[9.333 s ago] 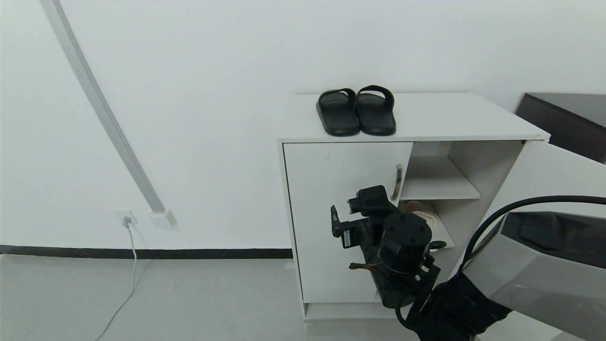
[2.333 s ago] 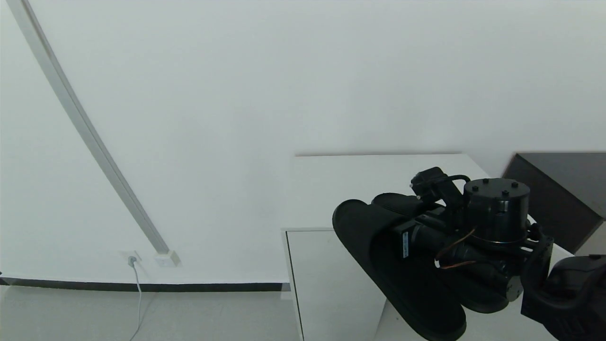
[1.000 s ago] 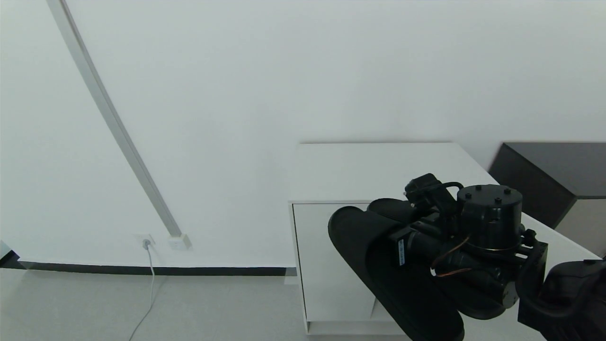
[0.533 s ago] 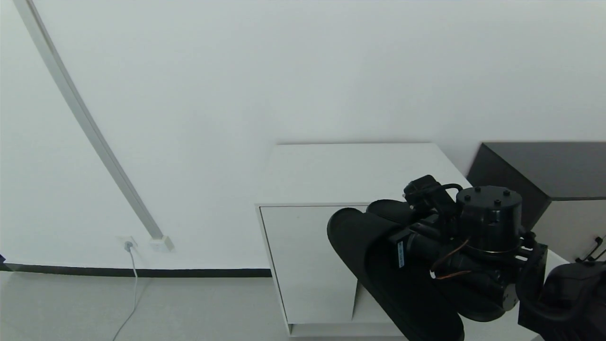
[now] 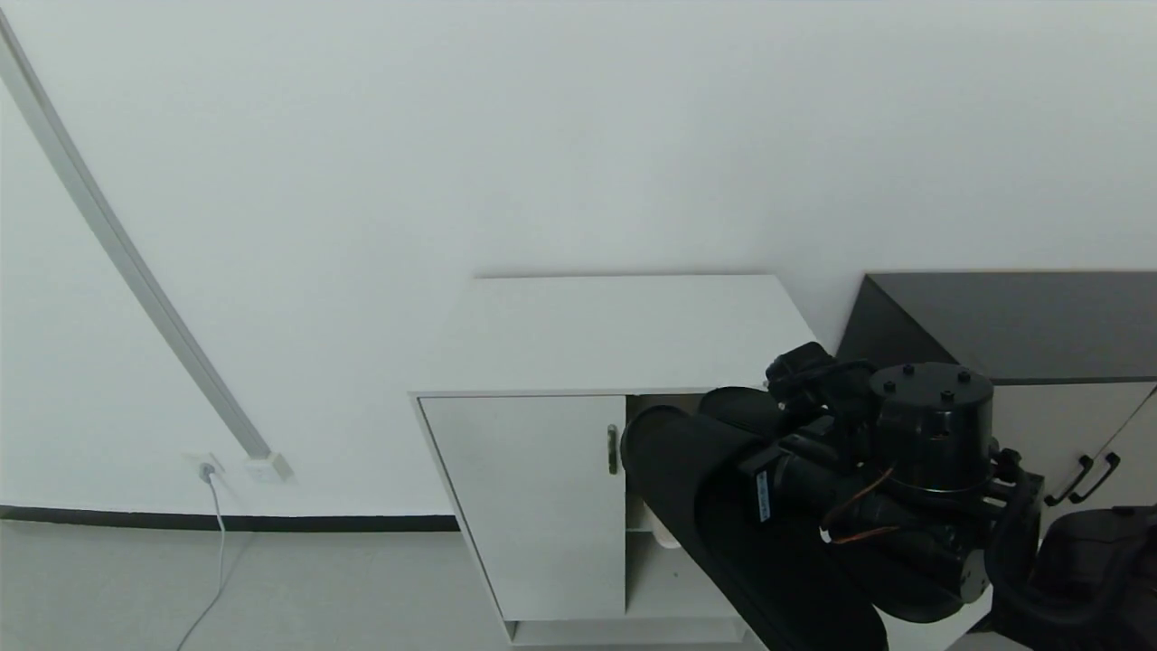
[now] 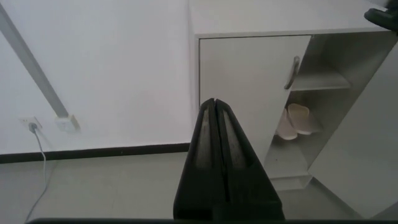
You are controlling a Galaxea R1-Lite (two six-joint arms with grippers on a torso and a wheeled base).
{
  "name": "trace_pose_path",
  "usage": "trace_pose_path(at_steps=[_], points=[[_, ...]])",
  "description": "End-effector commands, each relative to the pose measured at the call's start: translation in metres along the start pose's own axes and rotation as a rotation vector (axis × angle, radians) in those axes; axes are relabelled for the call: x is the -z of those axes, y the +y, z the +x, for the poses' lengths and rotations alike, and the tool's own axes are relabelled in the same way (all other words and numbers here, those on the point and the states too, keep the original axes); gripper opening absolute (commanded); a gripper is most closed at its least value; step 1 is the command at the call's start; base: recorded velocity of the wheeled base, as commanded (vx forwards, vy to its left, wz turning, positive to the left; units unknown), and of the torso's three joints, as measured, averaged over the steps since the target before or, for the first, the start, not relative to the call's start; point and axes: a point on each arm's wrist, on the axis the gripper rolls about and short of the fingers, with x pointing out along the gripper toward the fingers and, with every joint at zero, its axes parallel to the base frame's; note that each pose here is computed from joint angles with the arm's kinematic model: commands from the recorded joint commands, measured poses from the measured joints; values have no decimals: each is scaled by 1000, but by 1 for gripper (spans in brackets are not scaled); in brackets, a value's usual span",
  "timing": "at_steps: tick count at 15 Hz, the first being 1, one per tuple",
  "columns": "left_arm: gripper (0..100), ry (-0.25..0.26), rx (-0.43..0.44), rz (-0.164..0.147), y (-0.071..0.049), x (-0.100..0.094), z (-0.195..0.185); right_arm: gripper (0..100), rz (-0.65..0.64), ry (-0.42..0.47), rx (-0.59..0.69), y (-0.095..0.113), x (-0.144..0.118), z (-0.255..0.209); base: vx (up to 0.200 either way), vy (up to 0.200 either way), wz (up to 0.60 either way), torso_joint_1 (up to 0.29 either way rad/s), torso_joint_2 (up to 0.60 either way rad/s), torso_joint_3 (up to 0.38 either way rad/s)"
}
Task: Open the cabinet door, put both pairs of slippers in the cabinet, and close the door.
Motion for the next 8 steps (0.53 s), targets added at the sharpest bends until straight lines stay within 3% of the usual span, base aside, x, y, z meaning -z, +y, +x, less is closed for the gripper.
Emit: trace_pose_path(at_steps=[1,8], points=[[0,1,0,0,0,0,0,0,0,1,-1,0,0,0,0,-200,0,2,2,-2],[0,1,0,-2,0,0,0,0,1,5,-7,1,1,0,0,0,0,0,0,0]])
